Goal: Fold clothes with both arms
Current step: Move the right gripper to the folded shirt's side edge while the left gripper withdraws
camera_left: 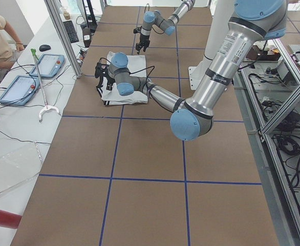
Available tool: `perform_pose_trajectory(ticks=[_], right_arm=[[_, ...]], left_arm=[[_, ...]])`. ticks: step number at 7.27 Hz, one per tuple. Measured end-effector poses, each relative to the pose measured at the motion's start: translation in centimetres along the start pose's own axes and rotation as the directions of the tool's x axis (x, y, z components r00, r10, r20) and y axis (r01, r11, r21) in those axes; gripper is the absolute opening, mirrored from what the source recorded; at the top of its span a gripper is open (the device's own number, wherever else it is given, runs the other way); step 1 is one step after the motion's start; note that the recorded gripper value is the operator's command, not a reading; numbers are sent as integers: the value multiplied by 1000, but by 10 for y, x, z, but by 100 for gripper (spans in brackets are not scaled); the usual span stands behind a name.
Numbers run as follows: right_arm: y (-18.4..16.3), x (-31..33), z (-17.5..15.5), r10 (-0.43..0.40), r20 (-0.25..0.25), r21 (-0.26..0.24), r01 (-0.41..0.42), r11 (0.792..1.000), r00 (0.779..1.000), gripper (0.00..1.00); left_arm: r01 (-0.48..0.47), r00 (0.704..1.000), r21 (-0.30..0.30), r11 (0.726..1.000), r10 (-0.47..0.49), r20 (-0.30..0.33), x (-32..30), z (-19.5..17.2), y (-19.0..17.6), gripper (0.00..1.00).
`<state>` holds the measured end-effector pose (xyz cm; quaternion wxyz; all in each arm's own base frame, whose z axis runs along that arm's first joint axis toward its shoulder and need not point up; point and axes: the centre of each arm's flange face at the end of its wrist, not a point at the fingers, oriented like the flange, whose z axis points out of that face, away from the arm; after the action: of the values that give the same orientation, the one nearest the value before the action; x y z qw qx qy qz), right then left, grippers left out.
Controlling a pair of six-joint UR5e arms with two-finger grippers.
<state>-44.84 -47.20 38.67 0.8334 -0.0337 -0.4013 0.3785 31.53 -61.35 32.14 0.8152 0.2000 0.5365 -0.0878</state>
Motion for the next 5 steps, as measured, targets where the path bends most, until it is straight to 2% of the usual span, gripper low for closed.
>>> perform_pose_trajectory(ticks=[1,2,3,4,5], right_arm=[[11,2,3,20,-2,-2,-20,1000,1000,76],[18,2,5,30,-2,-4,-30,1000,1000,68],[21,1,6,32,-2,-6,-32,999,999,66],[23,0,6,33,-2,-8,-33,999,999,40],[24,0,6,33,-2,-8,-33,999,999,0]], left_arm=[[0,1000,2,1000,0,-1,0,-1,-1,54],[0,1000,5,1000,0,-1,0,-2,-1,54],[1,1000,10,1000,-1,2,-1,-2,-2,54],[2,1000,15,1000,-2,5,-2,-2,-2,54],[3,1000,16,1000,-3,8,-4,-2,-2,54]])
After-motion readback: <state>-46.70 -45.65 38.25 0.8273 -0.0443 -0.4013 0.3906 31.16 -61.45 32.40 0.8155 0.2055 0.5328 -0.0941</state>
